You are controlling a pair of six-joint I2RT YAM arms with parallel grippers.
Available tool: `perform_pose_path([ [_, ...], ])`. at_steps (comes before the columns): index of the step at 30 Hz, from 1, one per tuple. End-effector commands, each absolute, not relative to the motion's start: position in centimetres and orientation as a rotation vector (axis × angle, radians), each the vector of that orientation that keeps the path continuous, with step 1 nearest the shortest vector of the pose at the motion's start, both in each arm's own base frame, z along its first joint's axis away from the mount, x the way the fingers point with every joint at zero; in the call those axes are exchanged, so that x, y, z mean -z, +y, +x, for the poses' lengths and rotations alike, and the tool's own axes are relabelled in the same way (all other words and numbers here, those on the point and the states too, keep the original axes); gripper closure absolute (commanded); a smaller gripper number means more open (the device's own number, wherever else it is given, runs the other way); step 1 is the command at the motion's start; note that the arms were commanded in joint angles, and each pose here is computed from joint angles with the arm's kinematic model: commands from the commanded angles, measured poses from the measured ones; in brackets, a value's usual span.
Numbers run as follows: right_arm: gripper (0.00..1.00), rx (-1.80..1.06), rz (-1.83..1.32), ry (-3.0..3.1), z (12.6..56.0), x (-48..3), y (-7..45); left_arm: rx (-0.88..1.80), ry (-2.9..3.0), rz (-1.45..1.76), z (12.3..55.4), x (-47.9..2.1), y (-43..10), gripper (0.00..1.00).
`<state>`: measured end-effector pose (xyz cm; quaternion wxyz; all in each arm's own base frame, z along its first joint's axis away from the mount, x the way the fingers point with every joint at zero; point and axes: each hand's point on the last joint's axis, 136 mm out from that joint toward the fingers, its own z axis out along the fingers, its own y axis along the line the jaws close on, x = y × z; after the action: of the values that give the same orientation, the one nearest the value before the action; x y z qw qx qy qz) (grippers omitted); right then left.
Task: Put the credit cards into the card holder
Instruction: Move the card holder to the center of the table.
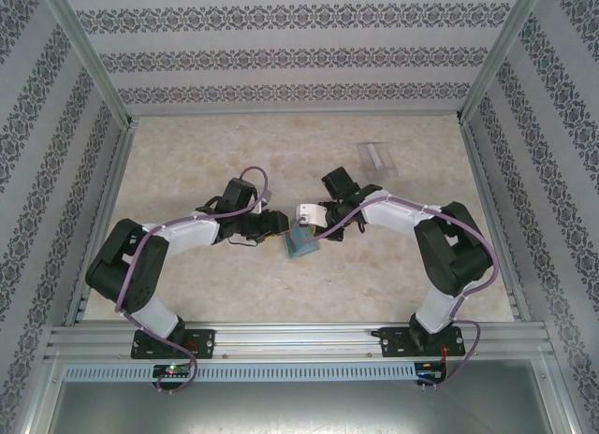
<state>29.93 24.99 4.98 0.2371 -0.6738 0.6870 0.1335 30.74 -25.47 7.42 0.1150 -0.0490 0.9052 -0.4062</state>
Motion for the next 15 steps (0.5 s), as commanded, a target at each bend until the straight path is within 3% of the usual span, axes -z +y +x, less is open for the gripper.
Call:
perform_pose_path([
  [1, 0.90, -0.419, -1.781, 1.788, 30.3, -6.9, 25.9, 1.190, 2.626, -0.117, 32.2, -8.1, -26.4, 0.54],
  [9, 0.88, -0.567, -1.709, 1.709, 30.0, -9.7, 25.9, 1.138, 2.690, -0.138, 32.4, -6.4, -26.9, 0.55],
  [15, 0.71, -0.578, -1.709, 1.699, 29.8, -9.9, 26.1, 1.144, 2.705, -0.129, 32.4, -5.7, -27.6, 0.52],
])
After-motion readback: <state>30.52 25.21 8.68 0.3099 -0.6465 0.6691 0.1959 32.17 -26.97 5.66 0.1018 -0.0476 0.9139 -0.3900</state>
